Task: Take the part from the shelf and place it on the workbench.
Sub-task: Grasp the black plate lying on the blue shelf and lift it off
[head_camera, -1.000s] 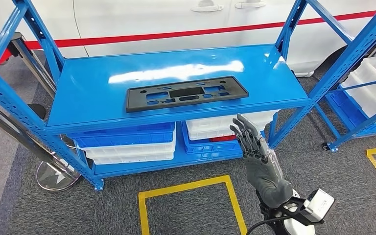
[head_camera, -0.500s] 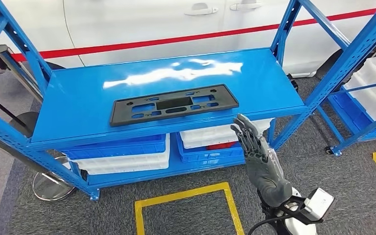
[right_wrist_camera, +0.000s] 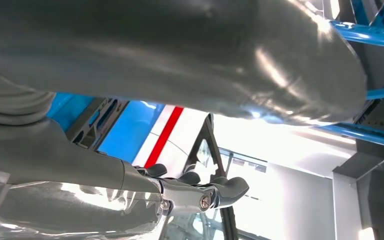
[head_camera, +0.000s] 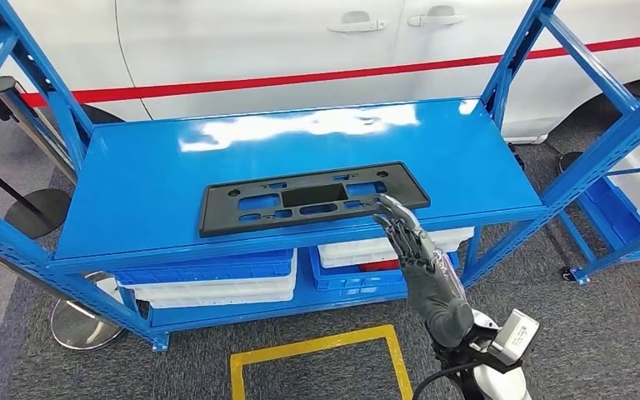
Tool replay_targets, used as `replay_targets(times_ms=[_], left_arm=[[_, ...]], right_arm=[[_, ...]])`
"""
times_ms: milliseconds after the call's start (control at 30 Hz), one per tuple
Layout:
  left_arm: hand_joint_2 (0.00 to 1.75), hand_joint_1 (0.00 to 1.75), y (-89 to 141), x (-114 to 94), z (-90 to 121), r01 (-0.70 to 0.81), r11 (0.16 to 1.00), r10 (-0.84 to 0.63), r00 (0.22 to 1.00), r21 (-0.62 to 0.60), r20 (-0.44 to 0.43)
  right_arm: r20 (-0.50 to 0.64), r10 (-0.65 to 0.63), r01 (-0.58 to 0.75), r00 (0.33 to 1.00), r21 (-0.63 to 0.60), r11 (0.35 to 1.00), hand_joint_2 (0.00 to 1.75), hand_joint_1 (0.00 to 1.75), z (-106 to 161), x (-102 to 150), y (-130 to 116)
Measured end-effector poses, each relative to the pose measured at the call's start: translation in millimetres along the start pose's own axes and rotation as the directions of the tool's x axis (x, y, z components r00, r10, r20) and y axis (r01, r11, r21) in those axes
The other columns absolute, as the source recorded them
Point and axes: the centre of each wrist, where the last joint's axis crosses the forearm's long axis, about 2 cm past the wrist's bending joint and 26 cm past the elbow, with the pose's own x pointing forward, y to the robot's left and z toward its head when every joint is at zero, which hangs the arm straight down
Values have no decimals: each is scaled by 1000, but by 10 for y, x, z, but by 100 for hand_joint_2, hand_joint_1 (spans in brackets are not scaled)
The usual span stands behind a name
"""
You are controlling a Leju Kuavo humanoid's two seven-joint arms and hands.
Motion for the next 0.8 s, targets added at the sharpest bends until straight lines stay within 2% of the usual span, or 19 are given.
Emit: replay_targets(times_ms=[300,600,733,800], left_arm=[[0,0,-18,2,1,1,1000,-1,1000,-4,0],[0,0,12,-50,25,26,1000,-25,999,17,-23],[0,0,4,-63,32,29,999,-29,999,16,-21],[0,0,-1,-79,41,30,999,-29,999,15,-24]], right_arm=[[-40,-3,4,999,39,999,0,0,11,-33,47],[-134,-15,38,991,171,984,0,0,32,-326,404],[-126,28,1,992,223,975,175,0,-183,-476,483],[-120,34,-4,992,246,969,175,0,-317,-518,520]])
